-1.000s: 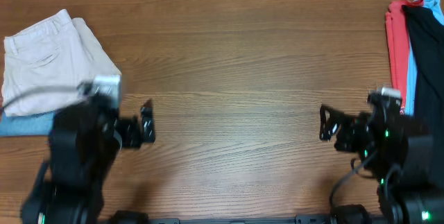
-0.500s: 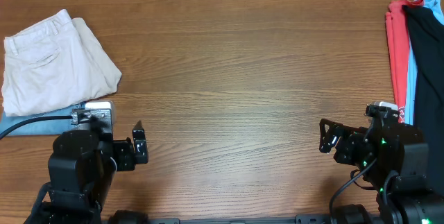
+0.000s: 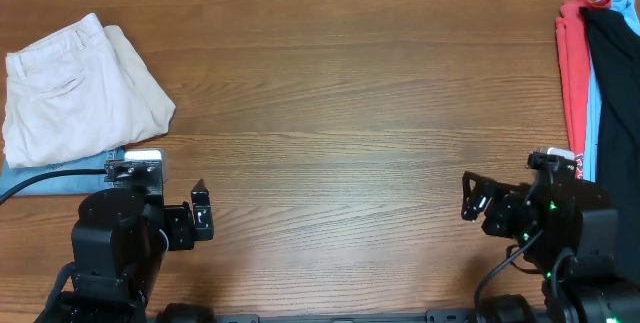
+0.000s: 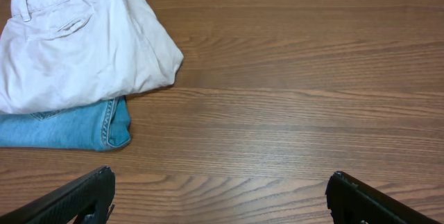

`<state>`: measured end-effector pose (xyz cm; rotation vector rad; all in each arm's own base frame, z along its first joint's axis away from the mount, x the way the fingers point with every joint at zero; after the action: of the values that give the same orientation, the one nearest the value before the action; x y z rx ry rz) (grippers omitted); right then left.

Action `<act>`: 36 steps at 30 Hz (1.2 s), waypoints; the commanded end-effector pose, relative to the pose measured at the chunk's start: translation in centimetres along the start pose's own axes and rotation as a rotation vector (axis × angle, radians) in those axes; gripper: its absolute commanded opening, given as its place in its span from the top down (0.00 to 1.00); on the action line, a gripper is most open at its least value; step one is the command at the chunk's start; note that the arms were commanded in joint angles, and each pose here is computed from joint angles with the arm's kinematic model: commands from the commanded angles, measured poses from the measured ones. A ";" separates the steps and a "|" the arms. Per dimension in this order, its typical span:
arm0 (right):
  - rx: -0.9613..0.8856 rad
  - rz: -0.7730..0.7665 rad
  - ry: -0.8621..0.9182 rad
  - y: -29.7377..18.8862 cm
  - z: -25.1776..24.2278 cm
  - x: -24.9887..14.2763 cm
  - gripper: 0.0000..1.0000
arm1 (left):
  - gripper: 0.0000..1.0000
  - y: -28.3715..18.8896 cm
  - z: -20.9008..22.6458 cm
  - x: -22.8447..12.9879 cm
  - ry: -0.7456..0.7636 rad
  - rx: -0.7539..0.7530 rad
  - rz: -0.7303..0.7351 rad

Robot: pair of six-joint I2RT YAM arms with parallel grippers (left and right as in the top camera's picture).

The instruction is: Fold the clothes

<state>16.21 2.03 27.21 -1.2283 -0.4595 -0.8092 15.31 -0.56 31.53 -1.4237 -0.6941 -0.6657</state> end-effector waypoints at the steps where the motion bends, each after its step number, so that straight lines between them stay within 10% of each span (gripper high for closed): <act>1: 0.012 -0.104 -0.133 0.2 0.0 0.4 0.00 | 0.00 0.1 0.1 0.0 -0.014 0.014 0.002; 25: 0.247 -0.719 -0.229 7.2 -1.5 -4.8 0.00 | 0.00 0.1 0.1 0.0 -0.014 0.014 0.002; 36: 0.219 -0.650 -0.243 8.2 -2.0 -5.8 0.00 | 0.00 0.1 0.1 0.0 -0.014 0.014 0.002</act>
<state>18.44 2.67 17.45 -0.9907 -1.1560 -1.1233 15.31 -0.56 31.45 -1.4242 -0.6900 -0.6623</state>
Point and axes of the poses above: each gripper's point midway between its finger pads, its own y axis out along the fingers, its own z axis along the line the jaws close on, x = y × z, the point moved 6 cm from there along -y, back along the fingers, and after that the axes turned 2 degrees about y, right-handed, at the moved point
